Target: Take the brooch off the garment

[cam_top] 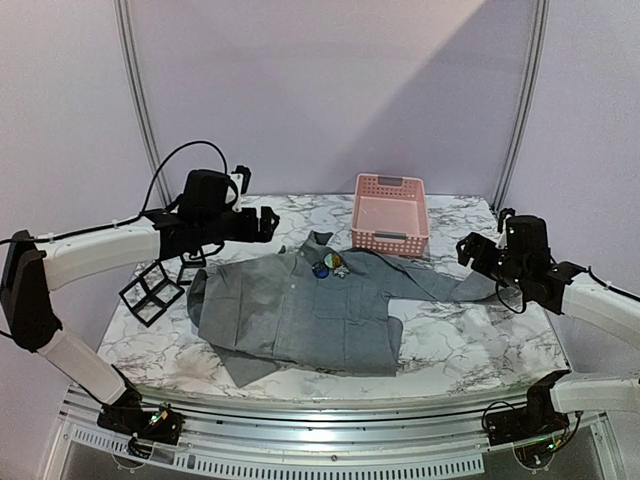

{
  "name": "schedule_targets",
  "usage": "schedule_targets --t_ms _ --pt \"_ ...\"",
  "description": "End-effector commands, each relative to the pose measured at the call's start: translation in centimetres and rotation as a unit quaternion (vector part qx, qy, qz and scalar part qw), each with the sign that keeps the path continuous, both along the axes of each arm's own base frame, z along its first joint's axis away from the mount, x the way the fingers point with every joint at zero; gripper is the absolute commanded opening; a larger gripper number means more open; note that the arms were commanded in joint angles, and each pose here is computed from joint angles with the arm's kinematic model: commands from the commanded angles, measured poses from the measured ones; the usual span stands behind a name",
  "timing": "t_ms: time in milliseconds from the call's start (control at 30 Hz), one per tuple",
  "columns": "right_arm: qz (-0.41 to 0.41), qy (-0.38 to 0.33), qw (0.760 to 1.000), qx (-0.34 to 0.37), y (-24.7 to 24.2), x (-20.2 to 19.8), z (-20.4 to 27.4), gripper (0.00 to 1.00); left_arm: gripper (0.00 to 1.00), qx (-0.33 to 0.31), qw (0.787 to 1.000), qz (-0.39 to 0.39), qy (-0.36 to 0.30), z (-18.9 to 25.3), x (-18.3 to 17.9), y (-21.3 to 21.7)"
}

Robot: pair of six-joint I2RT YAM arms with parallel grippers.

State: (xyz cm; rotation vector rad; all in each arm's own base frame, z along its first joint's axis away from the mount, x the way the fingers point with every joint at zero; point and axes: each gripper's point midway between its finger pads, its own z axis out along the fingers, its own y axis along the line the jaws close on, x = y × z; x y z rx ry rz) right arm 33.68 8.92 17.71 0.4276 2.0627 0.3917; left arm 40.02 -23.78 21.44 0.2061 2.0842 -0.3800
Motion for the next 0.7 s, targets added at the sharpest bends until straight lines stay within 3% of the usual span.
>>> schedule_targets --t_ms 0,267,467,667 --pt "0.104 0.027 0.994 0.031 4.6 -1.0 -0.7 0.93 0.99 0.024 0.995 -0.047 0.081 -2.9 -4.2 -1.7" --pt "0.234 0.155 0.956 0.085 11.4 -6.9 -5.2 0.88 0.98 -0.057 0.980 -0.114 0.154 -6.2 -8.9 -6.0" --pt "0.278 0.187 0.932 0.139 15.0 -9.5 -6.1 0.84 0.99 -0.105 0.973 -0.130 0.158 -6.2 -8.0 -8.9" --pt "0.254 0.253 0.929 0.086 16.2 -10.6 -9.6 0.76 0.99 -0.112 0.971 -0.132 0.167 -7.5 -6.4 -10.7"
